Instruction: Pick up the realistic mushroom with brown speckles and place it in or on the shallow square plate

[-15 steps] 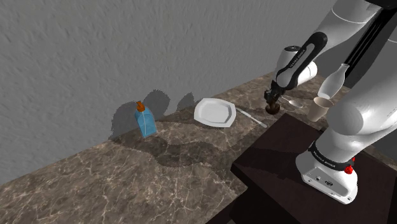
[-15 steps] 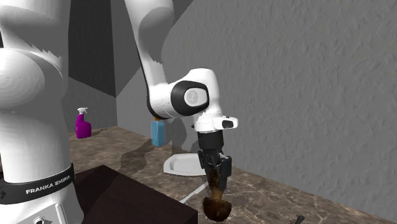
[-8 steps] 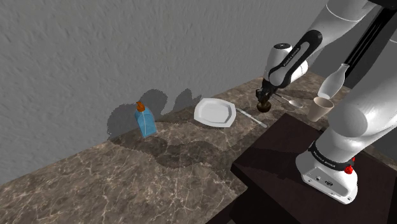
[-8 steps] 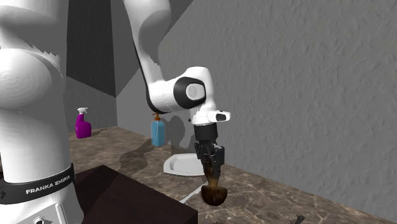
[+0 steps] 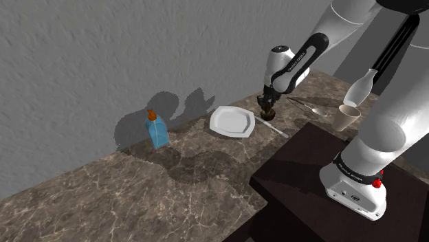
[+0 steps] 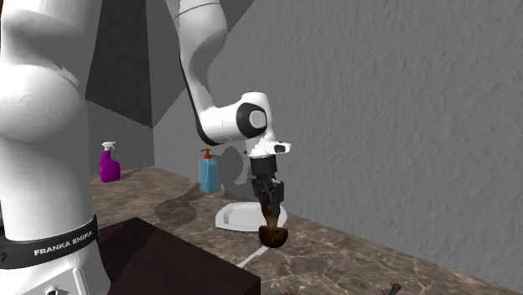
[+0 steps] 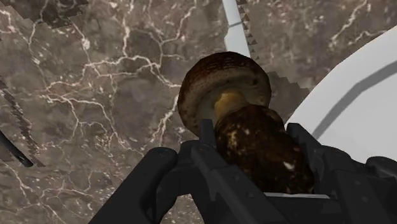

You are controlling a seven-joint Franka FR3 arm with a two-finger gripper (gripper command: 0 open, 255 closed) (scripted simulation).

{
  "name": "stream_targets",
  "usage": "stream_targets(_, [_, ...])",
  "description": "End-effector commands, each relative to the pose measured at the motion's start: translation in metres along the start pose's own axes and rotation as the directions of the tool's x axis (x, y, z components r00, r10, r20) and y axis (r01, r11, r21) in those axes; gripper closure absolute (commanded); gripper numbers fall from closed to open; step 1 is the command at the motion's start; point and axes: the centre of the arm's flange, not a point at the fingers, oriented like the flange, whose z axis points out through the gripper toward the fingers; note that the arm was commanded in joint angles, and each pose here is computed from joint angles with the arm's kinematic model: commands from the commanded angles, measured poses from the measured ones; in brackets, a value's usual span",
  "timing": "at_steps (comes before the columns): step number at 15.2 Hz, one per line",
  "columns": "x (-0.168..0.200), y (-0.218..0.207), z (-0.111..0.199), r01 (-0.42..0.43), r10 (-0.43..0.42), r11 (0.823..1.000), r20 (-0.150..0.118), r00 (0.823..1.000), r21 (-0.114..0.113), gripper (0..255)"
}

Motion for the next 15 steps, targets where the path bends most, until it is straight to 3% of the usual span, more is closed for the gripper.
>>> stream_targets(1, [0.008,-0.026,0.0,-0.001,0.001,1.0,0.0,1.0,0.0,255])
stream_targets(15, [0.071,-0.193,-0.009,-0.001,0.001,1.0,0.0,1.0,0.0,255])
